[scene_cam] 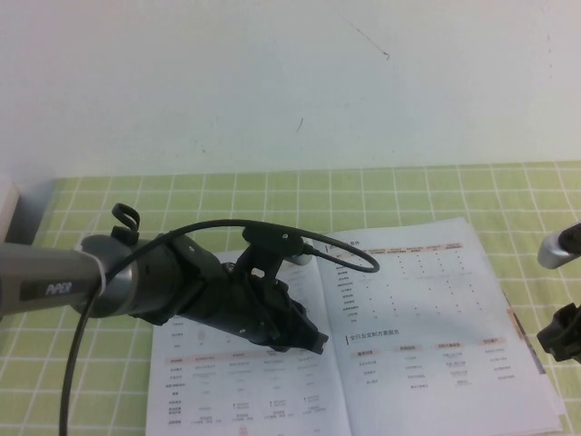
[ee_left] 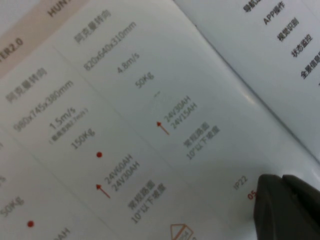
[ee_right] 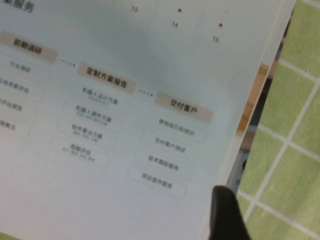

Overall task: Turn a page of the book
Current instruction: Open the closed book

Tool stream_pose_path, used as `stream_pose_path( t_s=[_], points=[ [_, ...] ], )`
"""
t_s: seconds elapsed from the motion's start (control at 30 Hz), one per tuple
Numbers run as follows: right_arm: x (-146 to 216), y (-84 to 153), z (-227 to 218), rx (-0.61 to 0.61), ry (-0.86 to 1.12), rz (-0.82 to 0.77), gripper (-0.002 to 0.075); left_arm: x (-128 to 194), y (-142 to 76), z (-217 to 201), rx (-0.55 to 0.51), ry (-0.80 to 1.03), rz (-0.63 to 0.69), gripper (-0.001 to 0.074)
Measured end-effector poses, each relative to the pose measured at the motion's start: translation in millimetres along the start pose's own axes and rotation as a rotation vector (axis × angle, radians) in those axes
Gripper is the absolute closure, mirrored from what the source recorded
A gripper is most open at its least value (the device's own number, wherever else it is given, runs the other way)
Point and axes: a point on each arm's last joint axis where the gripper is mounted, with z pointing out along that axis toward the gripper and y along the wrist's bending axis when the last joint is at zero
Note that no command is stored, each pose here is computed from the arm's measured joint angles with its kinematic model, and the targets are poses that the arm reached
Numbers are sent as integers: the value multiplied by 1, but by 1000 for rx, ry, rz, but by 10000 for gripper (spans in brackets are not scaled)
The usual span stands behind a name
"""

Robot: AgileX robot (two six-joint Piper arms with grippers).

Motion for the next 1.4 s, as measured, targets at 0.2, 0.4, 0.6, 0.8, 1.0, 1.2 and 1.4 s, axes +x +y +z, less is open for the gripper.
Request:
stream_pose_path(
  t_s=[0.2, 0.4, 0.6, 0.8, 1.0, 1.2, 1.4],
  points=[
    [-13, -5, 5, 0, -20, 13, 314, -1, 0, 0, 3, 0, 3, 739],
    [-15, -9, 20, -11, 15, 23, 245, -1, 0, 0, 3, 0, 5, 739],
    [-13, -10, 31, -32, 45, 47, 228, -1, 0, 0, 4, 1, 9, 738],
    [-15, -7, 32, -59, 25, 32, 227, -1, 0, 0, 4, 1, 13, 738],
    [-15, -4, 41, -112, 19, 24, 229, -1, 0, 0, 4, 1, 16, 738],
    [-15, -1, 49, -165, 11, 25, 251, -1, 0, 0, 4, 0, 16, 738],
    [-15, 0, 53, -183, 8, 33, 257, -1, 0, 0, 5, 1, 18, 739]
  ],
)
